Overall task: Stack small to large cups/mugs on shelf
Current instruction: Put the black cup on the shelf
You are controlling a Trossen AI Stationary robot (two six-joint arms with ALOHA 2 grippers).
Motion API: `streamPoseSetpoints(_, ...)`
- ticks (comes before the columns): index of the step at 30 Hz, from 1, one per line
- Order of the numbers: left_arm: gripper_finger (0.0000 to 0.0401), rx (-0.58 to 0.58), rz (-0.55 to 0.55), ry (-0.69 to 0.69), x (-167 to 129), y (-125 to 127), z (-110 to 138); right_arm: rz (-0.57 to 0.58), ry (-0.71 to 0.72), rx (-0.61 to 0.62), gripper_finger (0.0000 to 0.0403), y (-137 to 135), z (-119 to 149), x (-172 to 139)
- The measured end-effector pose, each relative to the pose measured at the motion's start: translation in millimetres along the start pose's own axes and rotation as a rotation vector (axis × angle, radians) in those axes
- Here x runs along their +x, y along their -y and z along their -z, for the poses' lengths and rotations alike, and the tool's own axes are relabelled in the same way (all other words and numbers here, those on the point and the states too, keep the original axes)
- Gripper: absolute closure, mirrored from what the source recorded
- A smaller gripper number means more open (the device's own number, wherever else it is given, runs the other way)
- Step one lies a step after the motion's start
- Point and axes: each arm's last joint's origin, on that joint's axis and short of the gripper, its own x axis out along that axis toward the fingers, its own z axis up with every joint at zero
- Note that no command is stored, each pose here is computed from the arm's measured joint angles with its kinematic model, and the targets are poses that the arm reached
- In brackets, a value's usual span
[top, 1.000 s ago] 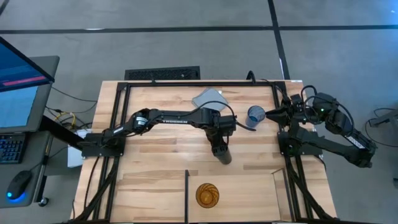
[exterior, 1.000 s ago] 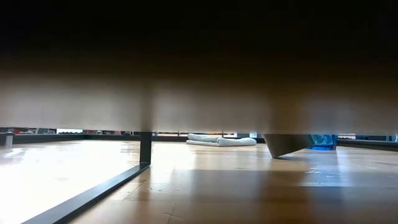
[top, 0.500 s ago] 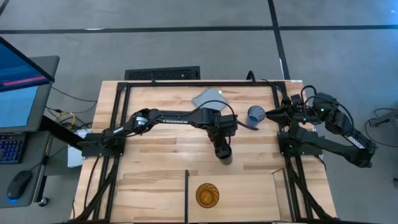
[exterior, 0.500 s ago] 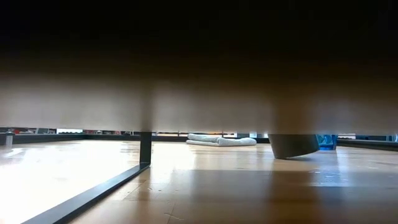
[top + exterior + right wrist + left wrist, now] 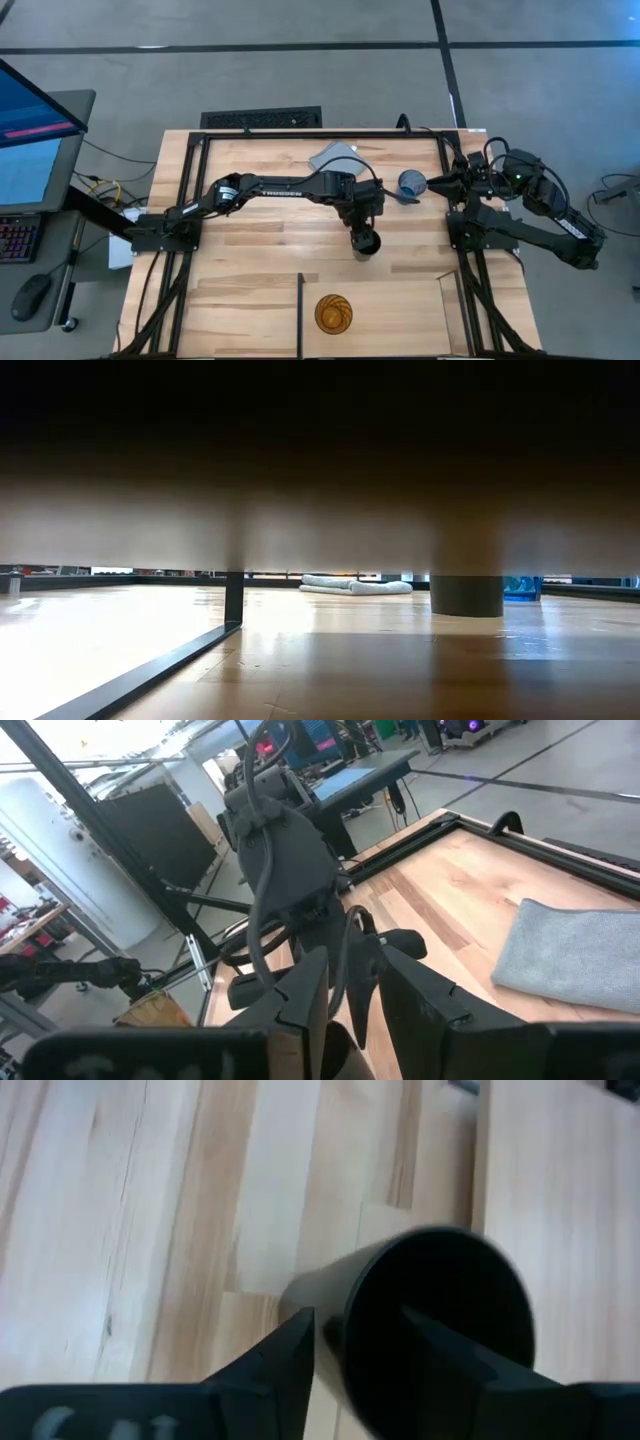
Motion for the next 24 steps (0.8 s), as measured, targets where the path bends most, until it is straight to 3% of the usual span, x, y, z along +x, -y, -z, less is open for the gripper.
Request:
streamPoseSetpoints(7, 0.0256, 0.064, 0.025, 0.11, -5.6, 2.9, -11.4, 0.0, 0.0, 0.0, 0.029, 0.0, 0.0, 0.0)
streamPoseSetpoints(15, 0.0255, 0.15, 0.082, 0.228, -58.0, 18.4, -24.9, 0.0, 0.0, 0.0, 0.029, 0.0, 0.1, 0.0)
streamPoseSetpoints(19, 0.0255, 0.294, -0.044, 0.329, -107.7, 29.1, -25.3, 0.0, -0.001, -0.001, 0.029, 0.1, 0.1, 0.0)
streamPoseSetpoints(24, 0.0255, 0.388, -0.249, 0.488, -179.2, 48.1, -18.2, 0.001, -0.001, -0.001, 0.029, 0.1, 0.1, 0.1)
